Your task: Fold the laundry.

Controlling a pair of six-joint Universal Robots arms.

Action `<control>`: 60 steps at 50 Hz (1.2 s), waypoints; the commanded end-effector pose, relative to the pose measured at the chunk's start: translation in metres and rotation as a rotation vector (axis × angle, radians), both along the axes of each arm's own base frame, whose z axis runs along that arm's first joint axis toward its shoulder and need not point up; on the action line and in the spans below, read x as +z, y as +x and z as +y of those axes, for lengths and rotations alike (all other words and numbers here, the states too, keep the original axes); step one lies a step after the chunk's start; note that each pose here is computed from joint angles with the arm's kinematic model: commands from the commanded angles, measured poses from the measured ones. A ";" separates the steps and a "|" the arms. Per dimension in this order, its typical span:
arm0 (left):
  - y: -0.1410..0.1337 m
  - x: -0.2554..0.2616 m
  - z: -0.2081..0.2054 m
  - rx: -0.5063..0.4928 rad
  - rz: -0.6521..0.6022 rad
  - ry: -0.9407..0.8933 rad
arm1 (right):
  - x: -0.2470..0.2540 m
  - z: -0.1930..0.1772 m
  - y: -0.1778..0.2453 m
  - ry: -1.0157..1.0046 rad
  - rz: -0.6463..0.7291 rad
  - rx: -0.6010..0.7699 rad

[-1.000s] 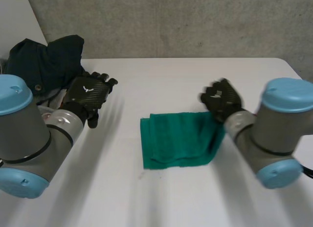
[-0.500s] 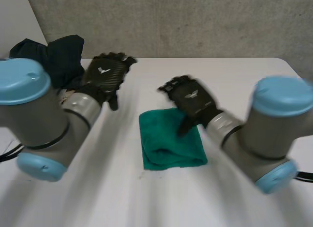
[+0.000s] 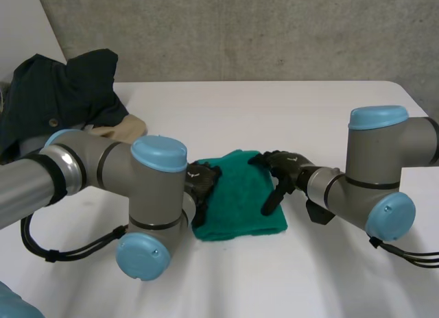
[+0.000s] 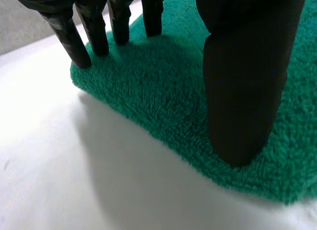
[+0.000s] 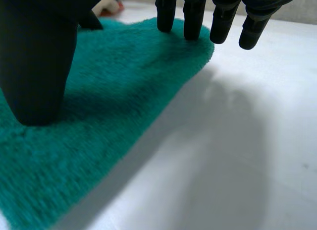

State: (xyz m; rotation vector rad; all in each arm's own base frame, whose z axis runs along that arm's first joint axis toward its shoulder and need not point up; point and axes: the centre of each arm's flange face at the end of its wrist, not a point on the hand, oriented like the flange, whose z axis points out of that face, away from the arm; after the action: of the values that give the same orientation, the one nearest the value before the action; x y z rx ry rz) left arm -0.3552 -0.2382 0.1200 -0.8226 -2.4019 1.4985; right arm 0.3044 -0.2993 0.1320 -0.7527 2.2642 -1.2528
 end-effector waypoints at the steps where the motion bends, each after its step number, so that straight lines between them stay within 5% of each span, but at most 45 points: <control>1: 0.001 0.000 0.002 -0.059 -0.080 -0.042 | 0.007 -0.002 -0.008 -0.125 0.158 -0.018; 14: -0.002 0.116 -0.011 -0.131 0.158 -0.323 | 0.034 0.016 -0.030 -0.183 0.084 -0.150; 25: -0.021 0.123 0.025 -0.620 0.299 -0.161 | 0.000 0.054 -0.036 0.001 -0.009 -0.145; 60: -0.022 0.134 0.028 -0.636 0.309 -0.169 | -0.008 0.024 0.003 -0.118 -0.089 -0.072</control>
State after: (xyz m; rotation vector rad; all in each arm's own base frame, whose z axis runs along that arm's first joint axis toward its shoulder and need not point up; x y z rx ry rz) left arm -0.3772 -0.2085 0.2535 -1.1524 -1.5943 1.4274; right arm 0.3059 -0.2619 0.1123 -0.6644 2.2153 -1.3698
